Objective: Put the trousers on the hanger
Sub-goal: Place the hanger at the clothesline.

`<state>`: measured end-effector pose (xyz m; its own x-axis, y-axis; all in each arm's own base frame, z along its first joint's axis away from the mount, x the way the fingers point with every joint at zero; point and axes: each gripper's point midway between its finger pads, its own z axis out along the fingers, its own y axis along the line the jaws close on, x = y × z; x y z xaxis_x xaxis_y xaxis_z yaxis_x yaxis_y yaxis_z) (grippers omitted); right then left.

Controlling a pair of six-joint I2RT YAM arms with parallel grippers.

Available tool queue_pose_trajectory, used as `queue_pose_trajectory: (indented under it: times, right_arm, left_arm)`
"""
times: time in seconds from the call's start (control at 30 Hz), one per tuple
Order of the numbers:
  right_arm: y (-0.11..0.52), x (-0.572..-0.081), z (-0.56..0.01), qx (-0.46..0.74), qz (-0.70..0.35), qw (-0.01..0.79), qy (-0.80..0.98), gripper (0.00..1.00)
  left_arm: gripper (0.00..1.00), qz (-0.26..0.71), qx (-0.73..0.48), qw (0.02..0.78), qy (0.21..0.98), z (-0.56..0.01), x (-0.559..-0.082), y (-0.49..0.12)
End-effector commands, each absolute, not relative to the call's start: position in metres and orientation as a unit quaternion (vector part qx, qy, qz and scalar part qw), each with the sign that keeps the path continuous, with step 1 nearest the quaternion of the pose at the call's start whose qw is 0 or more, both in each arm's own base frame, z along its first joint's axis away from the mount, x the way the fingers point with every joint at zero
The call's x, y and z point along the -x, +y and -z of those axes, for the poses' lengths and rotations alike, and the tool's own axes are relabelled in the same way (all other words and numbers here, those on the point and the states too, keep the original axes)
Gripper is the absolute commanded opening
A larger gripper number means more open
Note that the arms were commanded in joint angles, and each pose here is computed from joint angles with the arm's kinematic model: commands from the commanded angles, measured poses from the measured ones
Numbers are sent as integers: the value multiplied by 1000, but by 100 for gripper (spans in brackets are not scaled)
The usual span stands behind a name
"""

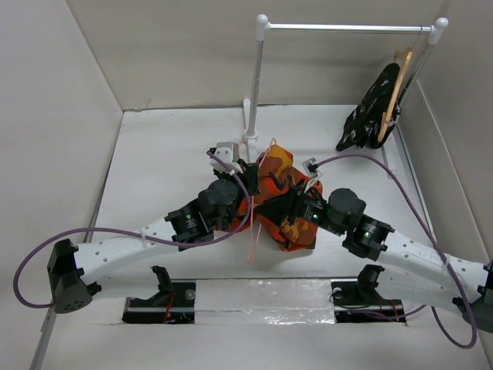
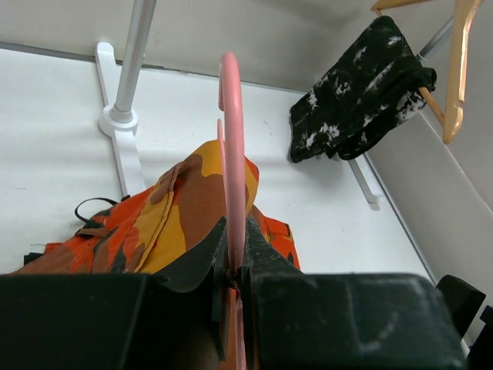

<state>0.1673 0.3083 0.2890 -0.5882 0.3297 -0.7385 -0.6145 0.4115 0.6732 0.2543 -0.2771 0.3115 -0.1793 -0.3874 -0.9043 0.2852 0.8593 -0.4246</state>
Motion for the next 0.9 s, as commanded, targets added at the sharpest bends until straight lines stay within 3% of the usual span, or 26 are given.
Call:
queue_pose_trajectory:
  times: [0.0,0.17,0.3,0.4,0.53,0.63,0.67,0.7,0.8,0.87]
  right_arm:
    - [313,-180,-340,53,-569,488,660,62]
    - [334,-177,-331,61,-585,463,663,56]
    - [345,-181,-328,64,-586,455,668,44]
    - [350,-173,-335,69,-605,444,657,22]
    - [347,-171,-351,50,-632,446,631,0]
    - [339,-167,-372,32,-665,443,601,0]
    - [336,-165,-380,30,-670,444,594,0]
    - [333,-166,-387,27,-674,445,589,0]
    - [321,-170,-412,28,-685,457,567,0]
    - [311,-175,-425,30,-688,465,557,0]
  left_arm:
    - [0,343,63,655,671,-375,-249,-285]
    - [0,366,50,653,661,-390,-244,-290]
    - [0,381,41,654,652,-409,-240,-294]
    - [0,396,37,654,644,-417,-237,-296]
    - [0,400,24,654,642,-422,-236,-302]
    - [1,415,-3,657,630,-432,-230,-309]
    - [8,416,-10,659,627,-435,-229,-310]
    - [24,419,-9,663,620,-446,-228,-308]
    - [52,418,-17,672,611,-463,-225,-301]
    - [63,423,-18,682,596,-477,-220,-292]
